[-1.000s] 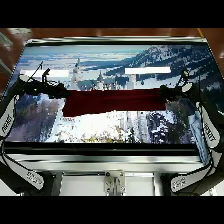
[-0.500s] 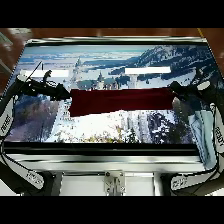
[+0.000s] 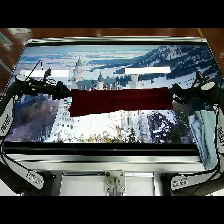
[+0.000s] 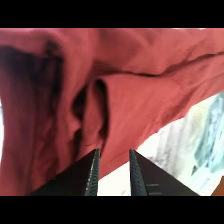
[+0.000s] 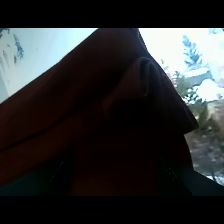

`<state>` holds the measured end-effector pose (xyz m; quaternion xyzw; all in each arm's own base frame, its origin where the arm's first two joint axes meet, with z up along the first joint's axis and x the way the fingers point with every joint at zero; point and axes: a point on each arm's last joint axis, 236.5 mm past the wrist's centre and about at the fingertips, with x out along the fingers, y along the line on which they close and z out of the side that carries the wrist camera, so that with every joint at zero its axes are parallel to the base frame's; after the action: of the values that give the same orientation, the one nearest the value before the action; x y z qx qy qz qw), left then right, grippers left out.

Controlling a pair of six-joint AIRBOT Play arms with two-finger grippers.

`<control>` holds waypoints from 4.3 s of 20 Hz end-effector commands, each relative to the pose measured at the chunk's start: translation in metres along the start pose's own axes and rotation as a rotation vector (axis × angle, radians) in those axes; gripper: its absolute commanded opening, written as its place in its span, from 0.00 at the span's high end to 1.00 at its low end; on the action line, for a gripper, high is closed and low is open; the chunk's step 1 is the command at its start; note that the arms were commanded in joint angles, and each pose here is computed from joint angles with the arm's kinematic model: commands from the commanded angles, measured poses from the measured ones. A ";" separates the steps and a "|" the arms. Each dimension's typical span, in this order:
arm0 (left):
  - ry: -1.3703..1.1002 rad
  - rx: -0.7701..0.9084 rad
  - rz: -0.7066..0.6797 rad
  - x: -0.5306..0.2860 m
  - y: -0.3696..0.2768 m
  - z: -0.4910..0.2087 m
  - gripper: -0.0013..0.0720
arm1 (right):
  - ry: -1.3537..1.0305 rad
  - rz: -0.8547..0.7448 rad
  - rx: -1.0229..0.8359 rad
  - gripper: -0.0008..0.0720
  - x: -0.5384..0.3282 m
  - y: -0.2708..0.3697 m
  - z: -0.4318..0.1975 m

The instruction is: Fold the shirts.

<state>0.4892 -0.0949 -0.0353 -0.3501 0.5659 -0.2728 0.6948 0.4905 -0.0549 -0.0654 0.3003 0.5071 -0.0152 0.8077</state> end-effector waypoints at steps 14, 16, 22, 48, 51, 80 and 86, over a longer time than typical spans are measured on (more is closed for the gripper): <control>0.025 0.057 -0.066 0.018 -0.030 -0.006 0.63 | -0.115 0.032 0.133 0.12 0.050 -0.024 0.024; 0.029 0.059 -0.067 0.019 -0.031 -0.007 0.63 | -0.097 0.034 0.146 0.13 0.055 -0.025 0.019; 0.033 0.062 -0.068 0.022 -0.033 -0.008 0.63 | 0.044 0.077 0.116 0.64 0.057 -0.014 -0.014; 0.173 -0.129 -0.388 0.323 -0.269 -0.205 0.93 | -0.133 0.283 -0.245 0.90 -0.258 0.160 -0.067; 0.204 -0.143 -0.411 0.330 -0.273 -0.213 0.94 | -0.141 0.266 -0.241 0.90 -0.259 0.157 -0.067; -0.734 0.342 0.081 -0.238 -0.232 0.034 0.94 | 0.182 0.608 -0.070 0.19 0.056 0.373 -0.215; -0.731 0.345 0.082 -0.237 -0.233 0.034 0.94 | 0.464 0.282 -0.370 0.16 0.007 0.226 -0.199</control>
<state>0.4772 -0.0454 0.2952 -0.2809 0.2396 -0.1921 0.9093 0.4463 0.3124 -0.0019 0.3181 0.5260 0.2939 0.7319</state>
